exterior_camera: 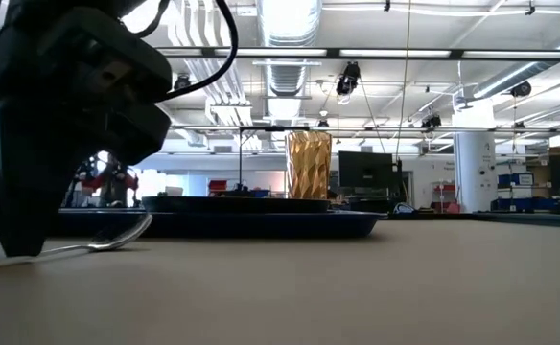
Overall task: Pick and place plate/cup/fork/spoon on tray
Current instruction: Put the orange spoon beside the fork on the blue tray
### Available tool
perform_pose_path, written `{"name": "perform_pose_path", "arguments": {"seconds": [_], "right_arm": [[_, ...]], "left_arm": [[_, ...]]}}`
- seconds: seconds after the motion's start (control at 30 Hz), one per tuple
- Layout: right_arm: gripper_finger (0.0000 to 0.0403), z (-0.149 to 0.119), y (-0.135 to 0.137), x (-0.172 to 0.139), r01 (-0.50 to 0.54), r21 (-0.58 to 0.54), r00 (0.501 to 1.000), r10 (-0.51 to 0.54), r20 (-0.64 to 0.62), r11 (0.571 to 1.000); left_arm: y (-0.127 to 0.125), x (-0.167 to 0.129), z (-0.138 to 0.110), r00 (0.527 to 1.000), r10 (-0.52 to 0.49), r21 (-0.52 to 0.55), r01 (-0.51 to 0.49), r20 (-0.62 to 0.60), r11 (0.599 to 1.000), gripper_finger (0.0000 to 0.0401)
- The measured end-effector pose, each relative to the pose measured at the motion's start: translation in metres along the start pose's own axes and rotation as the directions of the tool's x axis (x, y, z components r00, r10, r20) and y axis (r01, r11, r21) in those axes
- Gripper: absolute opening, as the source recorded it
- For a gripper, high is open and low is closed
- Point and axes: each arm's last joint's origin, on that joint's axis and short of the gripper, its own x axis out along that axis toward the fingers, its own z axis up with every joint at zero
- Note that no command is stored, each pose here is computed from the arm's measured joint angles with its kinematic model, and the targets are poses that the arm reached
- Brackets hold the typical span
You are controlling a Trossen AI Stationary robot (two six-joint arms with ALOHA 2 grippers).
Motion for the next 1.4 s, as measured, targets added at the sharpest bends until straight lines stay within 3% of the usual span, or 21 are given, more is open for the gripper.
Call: {"name": "perform_pose_path", "arguments": {"seconds": [0.47, 0.93, 1.4], "right_arm": [[0.0009, 0.000, 0.000, 0.000, 0.000, -0.002, 1.000, 0.000, -0.001, 1.000], [0.0009, 0.000, 0.000, 0.000, 0.000, -0.012, 1.000, 0.000, 0.002, 1.000], [0.0009, 0.001, 0.000, 0.000, -0.002, -0.010, 1.000, 0.002, 0.010, 1.000]], "left_arm": [[-0.004, -0.006, -0.002, 1.000, -0.028, 0.009, 0.028, 0.010, 1.000, 0.0001], [-0.002, -0.002, -0.001, 0.999, -0.026, -0.030, 0.027, 0.026, 0.999, 0.0111], [-0.001, 0.008, 0.003, 0.999, -0.001, -0.107, 0.004, 0.034, 0.994, 0.0113]]}}
